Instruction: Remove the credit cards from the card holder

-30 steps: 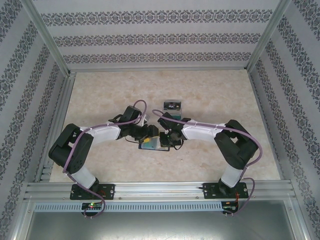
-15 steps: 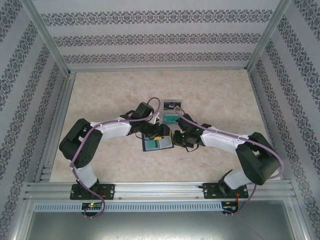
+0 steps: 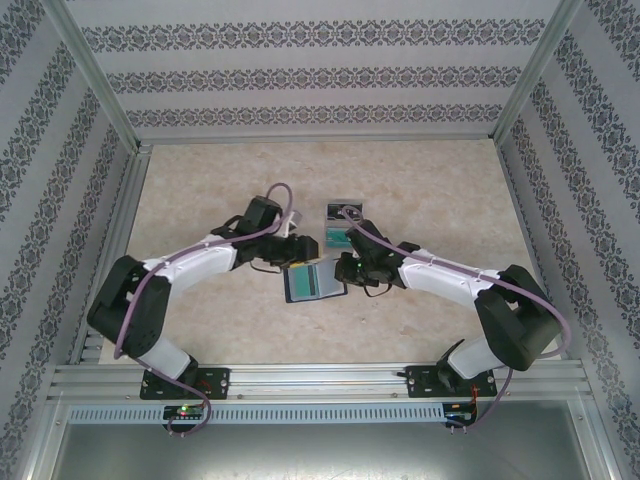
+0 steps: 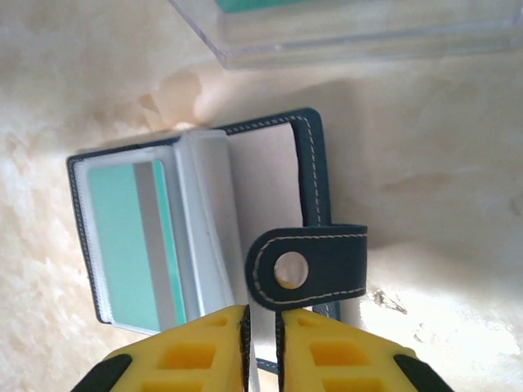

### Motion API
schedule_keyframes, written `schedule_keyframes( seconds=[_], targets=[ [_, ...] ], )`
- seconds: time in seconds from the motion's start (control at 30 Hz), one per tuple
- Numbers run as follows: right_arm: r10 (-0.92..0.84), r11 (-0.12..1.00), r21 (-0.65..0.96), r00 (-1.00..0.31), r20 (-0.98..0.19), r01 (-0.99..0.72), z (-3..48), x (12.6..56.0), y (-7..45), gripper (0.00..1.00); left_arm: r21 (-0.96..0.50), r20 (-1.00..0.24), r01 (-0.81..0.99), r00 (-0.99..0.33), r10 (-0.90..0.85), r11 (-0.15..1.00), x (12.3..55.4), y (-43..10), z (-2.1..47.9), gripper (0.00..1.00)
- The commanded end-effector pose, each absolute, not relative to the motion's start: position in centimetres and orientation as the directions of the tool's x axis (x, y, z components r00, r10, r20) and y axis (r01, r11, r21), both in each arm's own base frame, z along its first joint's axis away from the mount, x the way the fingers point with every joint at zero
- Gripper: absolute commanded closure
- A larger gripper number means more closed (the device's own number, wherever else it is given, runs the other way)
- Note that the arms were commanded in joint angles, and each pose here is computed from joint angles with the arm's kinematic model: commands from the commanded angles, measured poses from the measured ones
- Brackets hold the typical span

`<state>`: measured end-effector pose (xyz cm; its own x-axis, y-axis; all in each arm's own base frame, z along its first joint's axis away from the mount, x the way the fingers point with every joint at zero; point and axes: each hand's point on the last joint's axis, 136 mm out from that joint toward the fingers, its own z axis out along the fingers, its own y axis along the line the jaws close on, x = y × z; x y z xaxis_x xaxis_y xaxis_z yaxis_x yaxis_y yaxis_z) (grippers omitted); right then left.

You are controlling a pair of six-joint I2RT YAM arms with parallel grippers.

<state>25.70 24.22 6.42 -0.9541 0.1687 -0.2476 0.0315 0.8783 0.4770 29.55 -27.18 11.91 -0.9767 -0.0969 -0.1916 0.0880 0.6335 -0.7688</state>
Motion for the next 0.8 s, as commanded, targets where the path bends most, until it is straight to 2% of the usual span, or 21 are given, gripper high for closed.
schedule_keyframes(
  seconds=[0.0,0.1,0.2,0.33,0.37,0.77],
  targets=[
    [0.139,0.876,0.482,-0.94,-0.311,-0.029,8.9,26.6,25.0,0.81,-0.737,-0.162,0.028,-0.978,-0.135,0.676,29.0,-24.7,10.6,0.51],
    [0.096,0.857,0.509,-0.947,-0.307,-0.079,9.7,26.7,27.0,0.83,-0.714,-0.131,-0.019,-0.978,-0.161,0.7,28.6,-23.4,9.0,0.57],
    [0.04,0.83,0.544,-0.96,-0.278,-0.123,9.8,26.5,29.6,0.83,-0.694,-0.107,-0.054,-0.978,-0.177,0.718,28.2,-22.7,7.6,0.68],
    [-0.02,0.811,0.568,-0.977,-0.211,-0.139,8.3,25.8,32.1,0.85,-0.664,-0.068,-0.094,-0.98,-0.186,0.742,27.7,-22.2,5.8,0.88],
    [-0.025,0.809,0.572,-0.98,-0.196,-0.135,7.8,25.7,32.3,0.85,-0.655,-0.06,-0.103,-0.981,-0.187,0.749,27.6,-22.1,5.5,0.9],
    [-0.005,0.817,0.573,-0.995,-0.104,-0.064,3.9,25.2,30.8,0.85,-0.614,-0.006,-0.138,-0.984,-0.179,0.777,26.9,-21.7,3.1,0.91]
  ],
)
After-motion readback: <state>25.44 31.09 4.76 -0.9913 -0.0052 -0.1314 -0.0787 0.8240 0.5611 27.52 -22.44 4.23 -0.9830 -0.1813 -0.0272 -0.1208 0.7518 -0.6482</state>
